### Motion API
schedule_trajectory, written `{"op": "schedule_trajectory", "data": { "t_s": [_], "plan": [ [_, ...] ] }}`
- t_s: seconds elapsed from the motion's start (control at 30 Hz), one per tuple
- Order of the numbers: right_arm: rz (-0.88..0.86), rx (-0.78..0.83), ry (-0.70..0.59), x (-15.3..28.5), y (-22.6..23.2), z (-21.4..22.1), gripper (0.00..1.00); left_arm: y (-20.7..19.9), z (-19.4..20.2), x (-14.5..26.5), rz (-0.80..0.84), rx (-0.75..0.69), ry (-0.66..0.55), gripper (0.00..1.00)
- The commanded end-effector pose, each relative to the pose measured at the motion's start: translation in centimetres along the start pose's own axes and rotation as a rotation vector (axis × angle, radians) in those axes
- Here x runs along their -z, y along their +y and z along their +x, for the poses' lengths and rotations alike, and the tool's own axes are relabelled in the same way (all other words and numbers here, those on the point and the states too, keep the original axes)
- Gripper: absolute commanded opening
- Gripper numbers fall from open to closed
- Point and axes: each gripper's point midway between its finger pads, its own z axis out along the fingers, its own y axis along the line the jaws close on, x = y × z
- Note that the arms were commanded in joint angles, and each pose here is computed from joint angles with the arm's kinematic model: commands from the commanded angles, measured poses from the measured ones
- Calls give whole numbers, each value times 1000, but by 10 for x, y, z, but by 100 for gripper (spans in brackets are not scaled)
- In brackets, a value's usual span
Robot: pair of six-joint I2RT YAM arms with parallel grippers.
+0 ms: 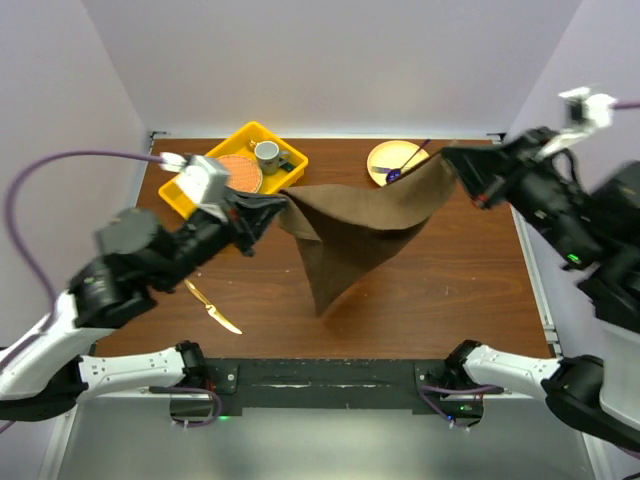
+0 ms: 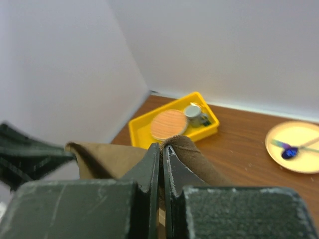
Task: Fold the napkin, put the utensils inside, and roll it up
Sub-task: Flatten the napkin out
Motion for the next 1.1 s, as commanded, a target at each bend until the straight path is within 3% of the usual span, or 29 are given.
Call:
{"op": "schedule_trajectory", "data": {
  "t_s": [0.0, 0.13, 0.2, 0.3, 0.4, 0.47, 0.57, 0.67, 0.7, 0.73, 0.77, 0.8, 0.87, 0.9, 0.93, 1.0, 1.03, 1.07],
  "plan": [
    [-307, 48, -42, 61, 49, -24, 0, -14, -33, 41, 126, -38, 30, 0],
    [-452, -20, -127, 105, 71, -45, 0, -15, -69, 57, 140, 4, -65, 0],
    [-434, -66, -158, 116, 66, -49, 0, -12, -75, 58, 122, 26, -87, 0],
    [-139, -183, -123, 98, 16, -31, 0, 11, -55, 42, -31, 38, -35, 0],
    [282, -225, -29, 65, -57, 21, 0, 57, 6, 12, -339, -38, 120, 0],
    [498, -154, 43, 43, -97, 63, 0, 90, 48, -2, -506, -122, 242, 0],
    [726, -15, 174, 2, -138, 126, 0, 139, 117, -38, -603, -133, 432, 0],
    [855, 99, 292, -37, -168, 187, 0, 187, 181, -68, -636, -135, 563, 0],
    [864, 103, 294, -51, -173, 197, 0, 205, 220, -78, -661, -157, 672, 0],
    [908, 148, 370, -64, -192, 234, 0, 219, 233, -86, -688, -162, 691, 0],
    [905, 146, 397, -76, -202, 249, 0, 234, 249, -91, -695, -154, 729, 0],
    [858, 116, 451, -95, -207, 270, 0, 250, 288, -97, -707, -170, 827, 0],
    [942, 166, 534, -111, -243, 310, 0, 278, 298, -108, -751, -135, 879, 0],
    [935, 188, 559, -123, -253, 321, 0, 294, 323, -110, -803, -135, 939, 0],
    [969, 185, 562, -133, -268, 319, 0, 310, 312, -123, -859, -157, 887, 0],
    [1030, 252, 756, -133, -295, 361, 19, 328, 330, -130, -917, -137, 984, 1],
    [1097, 296, 716, -144, -304, 341, 25, 330, 303, -142, -946, -176, 945, 7],
    [1135, 342, 740, -142, -313, 345, 43, 330, 292, -147, -967, -236, 912, 15]
  ]
}}
